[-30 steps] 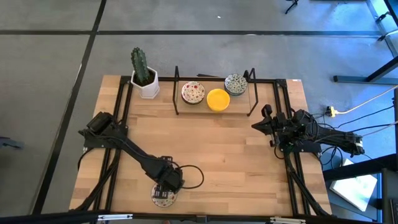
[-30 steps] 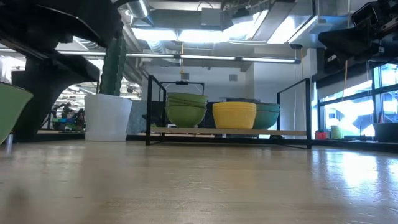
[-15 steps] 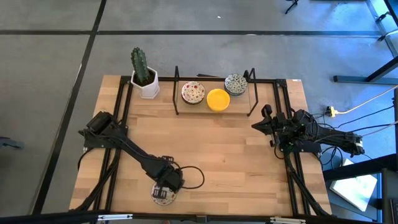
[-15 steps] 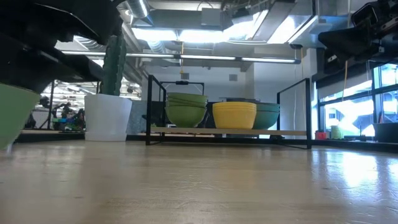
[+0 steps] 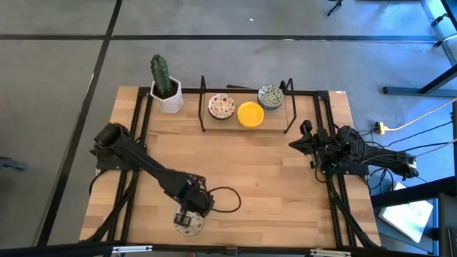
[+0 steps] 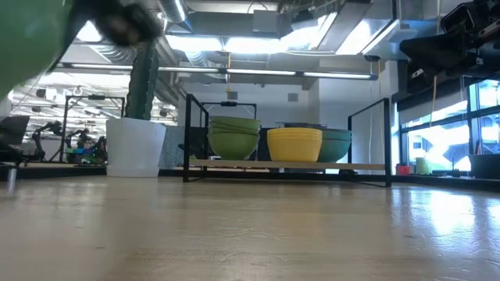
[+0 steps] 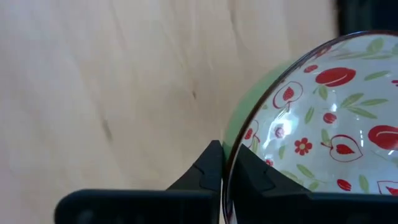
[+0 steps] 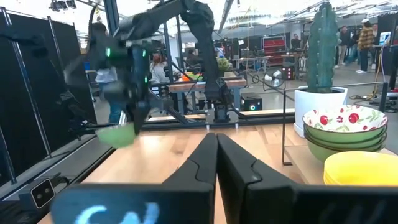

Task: Pick & Place Mini bowls
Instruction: Stack the red green bowl on top of the red green bowl on the shelf

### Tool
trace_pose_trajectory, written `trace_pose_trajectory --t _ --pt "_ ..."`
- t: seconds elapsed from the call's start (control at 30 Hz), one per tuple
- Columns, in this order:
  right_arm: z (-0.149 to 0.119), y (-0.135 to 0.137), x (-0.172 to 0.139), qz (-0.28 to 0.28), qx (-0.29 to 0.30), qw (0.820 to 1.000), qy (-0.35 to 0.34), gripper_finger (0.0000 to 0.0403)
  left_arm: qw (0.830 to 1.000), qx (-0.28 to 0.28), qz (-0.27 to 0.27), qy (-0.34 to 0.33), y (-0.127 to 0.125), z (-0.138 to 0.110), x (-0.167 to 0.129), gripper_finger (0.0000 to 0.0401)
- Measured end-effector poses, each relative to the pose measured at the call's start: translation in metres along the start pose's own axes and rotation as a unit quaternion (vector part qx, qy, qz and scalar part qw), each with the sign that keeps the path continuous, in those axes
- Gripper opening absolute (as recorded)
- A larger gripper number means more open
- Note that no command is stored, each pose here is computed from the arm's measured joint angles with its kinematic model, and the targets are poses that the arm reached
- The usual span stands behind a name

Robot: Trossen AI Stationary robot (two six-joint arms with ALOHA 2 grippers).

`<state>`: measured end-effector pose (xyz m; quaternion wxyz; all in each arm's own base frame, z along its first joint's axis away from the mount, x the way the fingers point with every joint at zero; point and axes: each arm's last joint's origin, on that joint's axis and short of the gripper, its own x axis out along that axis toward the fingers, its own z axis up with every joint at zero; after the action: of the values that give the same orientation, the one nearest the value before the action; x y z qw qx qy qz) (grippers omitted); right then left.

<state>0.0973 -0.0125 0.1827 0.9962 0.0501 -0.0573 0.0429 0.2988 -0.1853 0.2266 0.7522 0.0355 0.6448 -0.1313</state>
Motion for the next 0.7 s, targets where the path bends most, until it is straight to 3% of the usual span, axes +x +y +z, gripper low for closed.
trace_pose_trajectory --t 0.17,0.4,0.57,0.7 --pt "0.000 0.000 0.000 0.001 0.000 1.000 0.000 0.0010 0.995 0.022 0.001 -0.096 0.008 -0.001 -0.058 0.0008" --pt "0.000 0.000 0.000 0.000 -0.001 1.000 0.001 0.0010 0.974 0.015 0.008 -0.225 0.036 -0.023 -0.130 0.0008" --pt "-0.002 0.000 0.000 -0.001 0.002 1.000 0.012 0.0010 0.952 0.006 0.012 -0.305 0.052 -0.055 -0.167 0.0009" --pt "-0.003 0.000 0.000 0.005 0.003 1.000 0.017 0.0010 0.933 -0.040 0.020 -0.358 0.065 -0.093 -0.178 0.0009"
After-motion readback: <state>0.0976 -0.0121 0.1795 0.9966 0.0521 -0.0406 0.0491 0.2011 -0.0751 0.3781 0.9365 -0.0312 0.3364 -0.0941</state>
